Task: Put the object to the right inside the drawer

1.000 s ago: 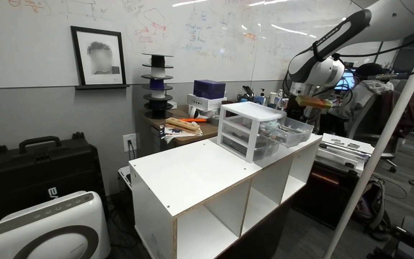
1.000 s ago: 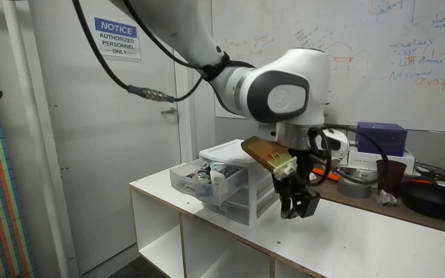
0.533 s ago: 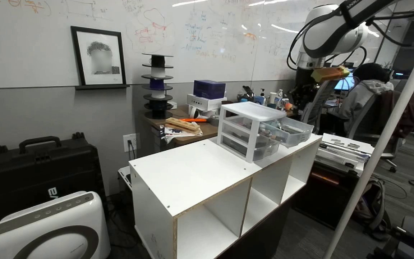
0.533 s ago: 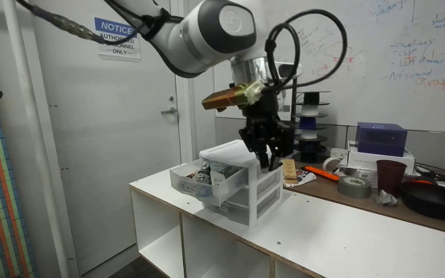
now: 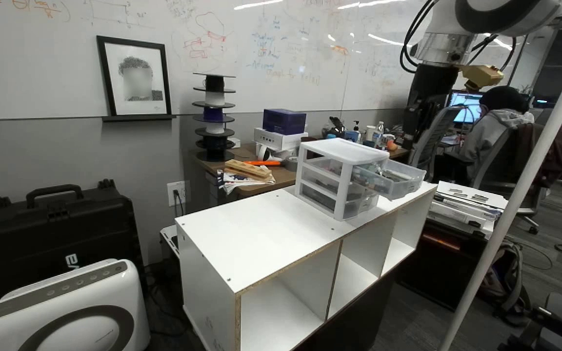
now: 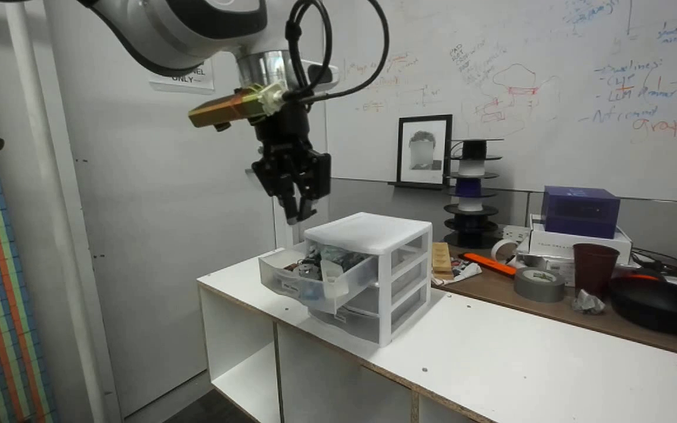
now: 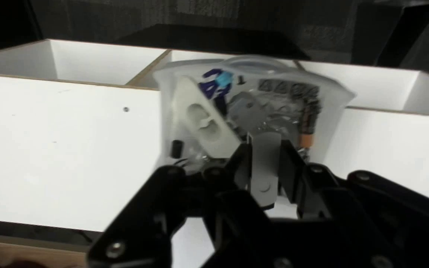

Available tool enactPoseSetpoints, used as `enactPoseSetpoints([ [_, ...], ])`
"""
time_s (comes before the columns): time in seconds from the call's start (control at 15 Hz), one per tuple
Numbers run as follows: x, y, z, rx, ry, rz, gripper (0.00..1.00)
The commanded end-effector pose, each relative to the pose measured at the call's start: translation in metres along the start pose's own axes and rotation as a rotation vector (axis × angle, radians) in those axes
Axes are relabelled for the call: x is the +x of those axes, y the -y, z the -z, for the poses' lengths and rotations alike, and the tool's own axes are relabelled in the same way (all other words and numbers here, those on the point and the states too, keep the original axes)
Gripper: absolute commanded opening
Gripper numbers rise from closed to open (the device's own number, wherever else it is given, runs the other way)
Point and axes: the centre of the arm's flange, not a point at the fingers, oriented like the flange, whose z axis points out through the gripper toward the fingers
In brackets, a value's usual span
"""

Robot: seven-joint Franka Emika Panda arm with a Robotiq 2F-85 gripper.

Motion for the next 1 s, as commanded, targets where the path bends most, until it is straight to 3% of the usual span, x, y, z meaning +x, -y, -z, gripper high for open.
enactPoseSetpoints([
  [0.0, -0.034, 0.035, -0.001, 0.115, -0.019, 0.147, 0.06],
  [0.33, -0.035, 0.038, -0.028, 0.189, -0.120, 0.198, 0.06],
  [0.73, -0.039, 0.024, -0.029, 0.185, -0.172, 0.226, 0.06],
  [0.93, -0.029, 0.013, -0.033, 0.127, -0.219, 0.189, 0.06],
])
